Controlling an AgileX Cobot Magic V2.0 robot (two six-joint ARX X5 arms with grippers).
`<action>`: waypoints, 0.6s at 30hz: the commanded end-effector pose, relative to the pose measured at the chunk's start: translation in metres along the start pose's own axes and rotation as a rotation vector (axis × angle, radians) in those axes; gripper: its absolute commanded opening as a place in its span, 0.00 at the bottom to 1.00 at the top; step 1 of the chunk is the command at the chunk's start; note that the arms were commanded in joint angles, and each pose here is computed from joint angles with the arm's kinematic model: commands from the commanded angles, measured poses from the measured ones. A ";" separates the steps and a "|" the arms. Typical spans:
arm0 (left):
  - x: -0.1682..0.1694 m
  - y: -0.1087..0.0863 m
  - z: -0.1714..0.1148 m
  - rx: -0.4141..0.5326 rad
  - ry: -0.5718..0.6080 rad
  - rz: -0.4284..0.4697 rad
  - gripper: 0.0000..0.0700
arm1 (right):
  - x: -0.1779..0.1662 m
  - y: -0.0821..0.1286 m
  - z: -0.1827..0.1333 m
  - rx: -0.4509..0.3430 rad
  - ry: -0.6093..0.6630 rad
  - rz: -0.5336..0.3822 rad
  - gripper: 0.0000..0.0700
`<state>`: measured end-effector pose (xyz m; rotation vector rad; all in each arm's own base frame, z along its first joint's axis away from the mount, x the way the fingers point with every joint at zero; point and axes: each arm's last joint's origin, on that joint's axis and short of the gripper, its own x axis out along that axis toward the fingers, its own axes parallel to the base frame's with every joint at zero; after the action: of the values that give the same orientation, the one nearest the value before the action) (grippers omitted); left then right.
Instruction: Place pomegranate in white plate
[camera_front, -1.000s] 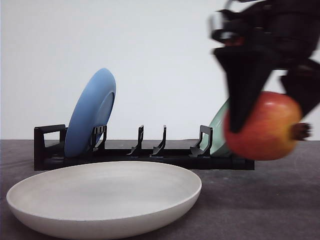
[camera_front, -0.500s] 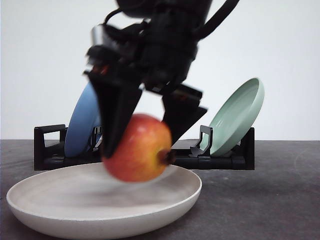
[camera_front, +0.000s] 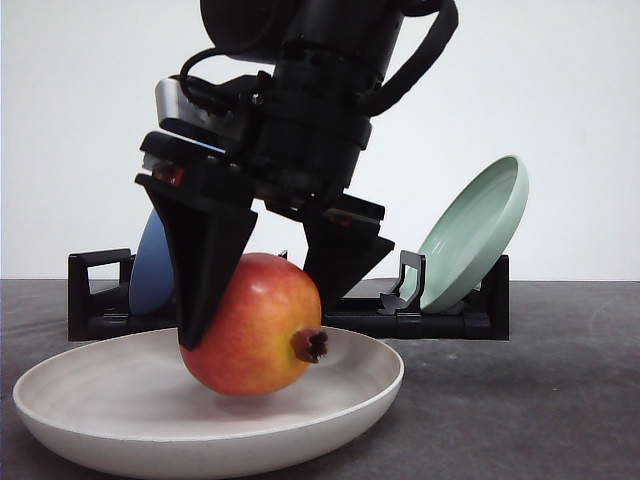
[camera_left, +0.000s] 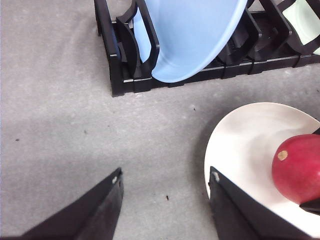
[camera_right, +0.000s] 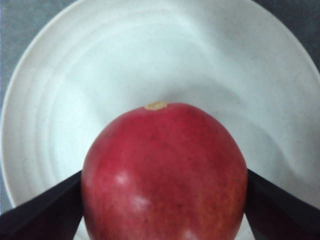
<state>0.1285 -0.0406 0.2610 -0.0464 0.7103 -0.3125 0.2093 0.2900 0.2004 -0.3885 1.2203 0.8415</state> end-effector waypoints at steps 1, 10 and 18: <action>-0.001 -0.001 0.004 0.005 -0.013 -0.006 0.45 | 0.008 0.004 0.005 -0.015 0.004 0.006 0.78; -0.001 -0.001 0.004 0.005 -0.013 -0.006 0.45 | 0.001 0.005 0.007 -0.012 -0.020 0.006 1.00; -0.001 -0.001 0.004 0.005 -0.013 -0.006 0.45 | -0.042 0.006 0.002 -0.105 -0.268 -0.074 0.94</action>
<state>0.1286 -0.0406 0.2611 -0.0463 0.7095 -0.3123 0.2047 0.2787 0.2446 -0.3587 0.9304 0.8435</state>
